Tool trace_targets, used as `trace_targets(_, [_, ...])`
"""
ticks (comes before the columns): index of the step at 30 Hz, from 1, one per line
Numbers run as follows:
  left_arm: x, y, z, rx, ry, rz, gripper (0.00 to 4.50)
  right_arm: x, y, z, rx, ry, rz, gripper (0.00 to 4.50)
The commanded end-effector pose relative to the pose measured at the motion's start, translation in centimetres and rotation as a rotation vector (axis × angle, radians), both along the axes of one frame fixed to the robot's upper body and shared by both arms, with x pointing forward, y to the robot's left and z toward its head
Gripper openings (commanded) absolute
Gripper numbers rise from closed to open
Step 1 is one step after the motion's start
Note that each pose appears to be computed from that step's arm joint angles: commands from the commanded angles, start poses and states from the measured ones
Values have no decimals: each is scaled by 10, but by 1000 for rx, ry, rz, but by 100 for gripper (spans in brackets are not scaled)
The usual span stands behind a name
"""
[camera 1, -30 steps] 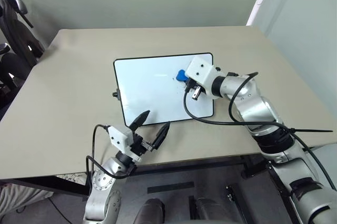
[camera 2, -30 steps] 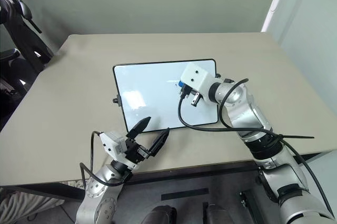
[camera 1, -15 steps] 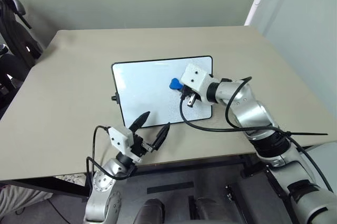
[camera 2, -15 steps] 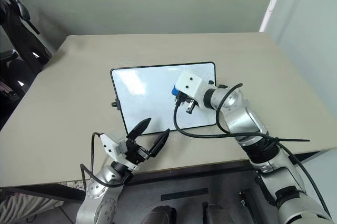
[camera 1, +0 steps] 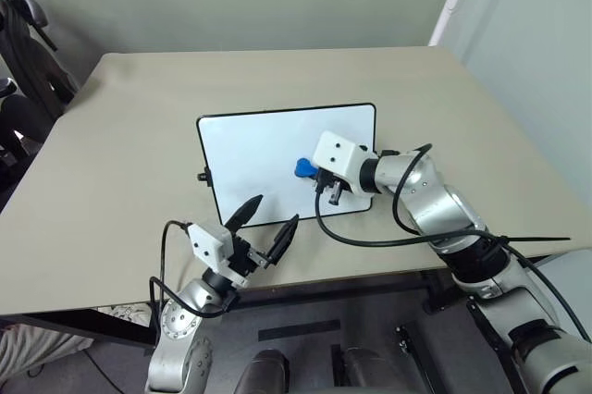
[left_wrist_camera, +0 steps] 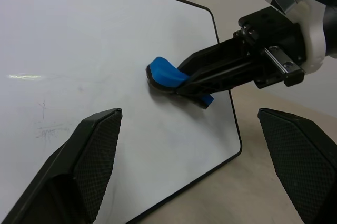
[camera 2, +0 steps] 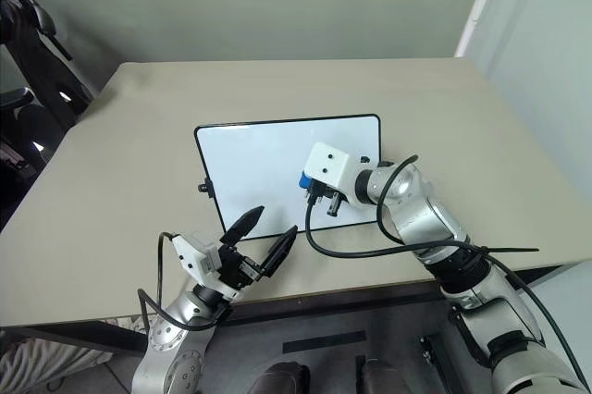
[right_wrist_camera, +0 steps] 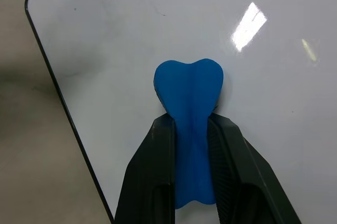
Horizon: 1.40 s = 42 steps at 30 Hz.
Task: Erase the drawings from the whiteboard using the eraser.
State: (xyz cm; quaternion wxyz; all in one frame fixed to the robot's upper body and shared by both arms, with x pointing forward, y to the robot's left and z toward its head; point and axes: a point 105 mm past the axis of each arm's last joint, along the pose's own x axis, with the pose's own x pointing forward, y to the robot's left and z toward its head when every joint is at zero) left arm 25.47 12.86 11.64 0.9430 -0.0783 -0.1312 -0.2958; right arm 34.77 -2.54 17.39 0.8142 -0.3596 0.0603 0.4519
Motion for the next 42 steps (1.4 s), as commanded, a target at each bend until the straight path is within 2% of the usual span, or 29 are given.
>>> trace_targets(1, [-3,0,14,-9,-53,-1,450,9,-9,26,42,-84,-49,86])
trace_targets(16, [-1,-2,12,-10,-51,-10,450,10,-17,35,36,-135,-85,86])
trace_targets(26, [-1,-3,11,-9,-47,-15,450,-16,-12,-9,-109,-42,40,86])
trace_targets(35, [0,-2,12,-10,-46,-14,450,-21,-10,-16,-137,-23,62,86])
trace_targets(42, [0,-1,12,-8,-48,-11,450,-17,-8,-11,-119,-39,51,86])
